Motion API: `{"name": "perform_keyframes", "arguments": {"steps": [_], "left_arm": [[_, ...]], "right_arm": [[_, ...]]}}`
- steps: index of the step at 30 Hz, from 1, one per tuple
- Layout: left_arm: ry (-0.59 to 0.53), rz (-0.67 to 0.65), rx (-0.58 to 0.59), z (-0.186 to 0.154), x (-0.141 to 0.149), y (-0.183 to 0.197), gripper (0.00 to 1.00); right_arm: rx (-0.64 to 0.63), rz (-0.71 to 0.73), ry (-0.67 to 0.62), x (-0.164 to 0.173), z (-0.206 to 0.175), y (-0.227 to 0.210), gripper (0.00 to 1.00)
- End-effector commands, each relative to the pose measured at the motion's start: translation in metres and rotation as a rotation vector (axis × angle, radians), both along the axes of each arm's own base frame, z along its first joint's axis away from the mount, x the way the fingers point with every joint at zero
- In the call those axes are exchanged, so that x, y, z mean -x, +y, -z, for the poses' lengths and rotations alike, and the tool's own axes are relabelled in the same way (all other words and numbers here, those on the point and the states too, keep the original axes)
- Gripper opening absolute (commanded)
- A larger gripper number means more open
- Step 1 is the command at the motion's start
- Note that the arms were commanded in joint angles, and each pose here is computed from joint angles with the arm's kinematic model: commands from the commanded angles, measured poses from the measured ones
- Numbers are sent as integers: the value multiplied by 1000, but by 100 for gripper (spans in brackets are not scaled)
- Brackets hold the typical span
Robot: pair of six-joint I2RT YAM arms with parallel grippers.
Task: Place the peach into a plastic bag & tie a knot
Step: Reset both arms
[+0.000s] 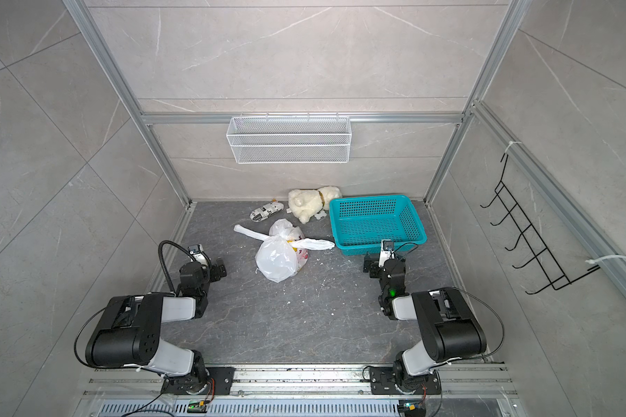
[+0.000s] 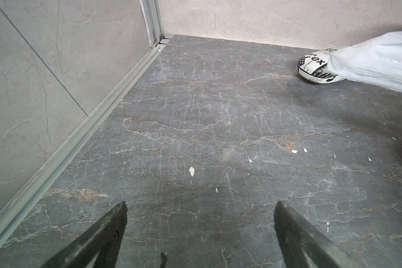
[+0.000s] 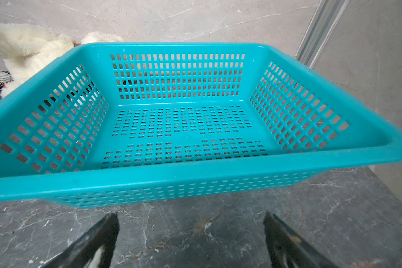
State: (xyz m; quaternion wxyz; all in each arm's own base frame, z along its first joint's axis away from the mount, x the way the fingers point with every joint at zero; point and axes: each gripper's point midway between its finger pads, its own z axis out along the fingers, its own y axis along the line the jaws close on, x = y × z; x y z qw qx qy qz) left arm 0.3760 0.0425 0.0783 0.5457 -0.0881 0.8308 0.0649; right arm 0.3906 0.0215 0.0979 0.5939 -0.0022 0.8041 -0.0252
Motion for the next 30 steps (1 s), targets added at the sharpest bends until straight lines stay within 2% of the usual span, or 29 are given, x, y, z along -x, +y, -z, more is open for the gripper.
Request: {"name": "perform_keyframes", "arguments": {"steps": [1,3,5,7,11,14,15,30], "left_arm": [[-48,1,-14,-10,-2,1,100],[-111,-2,-14,-14,11,1,100],[-222,-4,-1,-23,30,2,100],[-254,13,-12,-26,29,0,100],[-196,-1,-12,-23,20,3,100],[-8,79,-8,-7,-10,-9,100],[-31,113,-4,-8,-6,-15,100],[-17,107,-4,-8,-9,-14,100]], "right_arm": [[6,0,11,2,2,-1,100],[6,1,12,2,2,-1,100],[7,0,12,2,2,-1,100],[6,1,11,2,1,-1,100],[6,2,11,2,2,-2,100],[6,0,11,2,2,-1,100],[6,1,9,2,1,-1,100],[5,1,10,2,1,-1,100]]}}
